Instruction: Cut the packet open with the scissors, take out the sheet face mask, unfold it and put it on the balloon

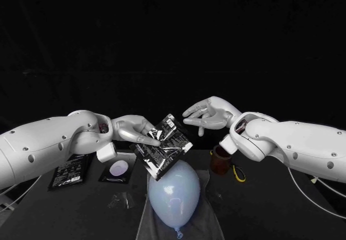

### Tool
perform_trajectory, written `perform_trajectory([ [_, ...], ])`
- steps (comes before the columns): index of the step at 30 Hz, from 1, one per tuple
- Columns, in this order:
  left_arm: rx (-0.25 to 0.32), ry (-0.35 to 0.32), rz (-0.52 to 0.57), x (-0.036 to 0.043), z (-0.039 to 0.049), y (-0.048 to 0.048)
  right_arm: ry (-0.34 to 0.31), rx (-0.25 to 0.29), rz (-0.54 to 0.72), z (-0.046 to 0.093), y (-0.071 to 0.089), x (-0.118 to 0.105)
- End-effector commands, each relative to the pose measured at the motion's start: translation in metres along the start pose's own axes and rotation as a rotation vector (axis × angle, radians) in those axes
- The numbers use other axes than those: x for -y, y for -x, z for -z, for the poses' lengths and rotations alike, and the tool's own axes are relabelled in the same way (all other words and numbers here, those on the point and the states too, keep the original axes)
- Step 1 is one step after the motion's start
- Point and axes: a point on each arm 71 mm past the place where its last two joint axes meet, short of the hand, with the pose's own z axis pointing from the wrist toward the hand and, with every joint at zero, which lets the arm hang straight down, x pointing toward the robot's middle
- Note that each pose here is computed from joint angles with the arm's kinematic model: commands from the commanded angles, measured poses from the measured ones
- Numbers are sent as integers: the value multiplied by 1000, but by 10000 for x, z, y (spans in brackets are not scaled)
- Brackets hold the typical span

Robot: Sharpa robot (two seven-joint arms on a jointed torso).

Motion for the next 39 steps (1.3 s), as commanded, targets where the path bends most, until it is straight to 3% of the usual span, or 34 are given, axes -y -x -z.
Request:
perform_trajectory([
  [1, -14, -17, 0, 26, -14, -20, 32, -80, -59, -12, -108, -34],
  [7, -14, -16, 0, 22, -11, -17, 42, -111, -58, -8, -169, -45],
  [39, -21, -18, 1, 24, -10, -32, 51, -161, 2, -21, -282, -26],
])
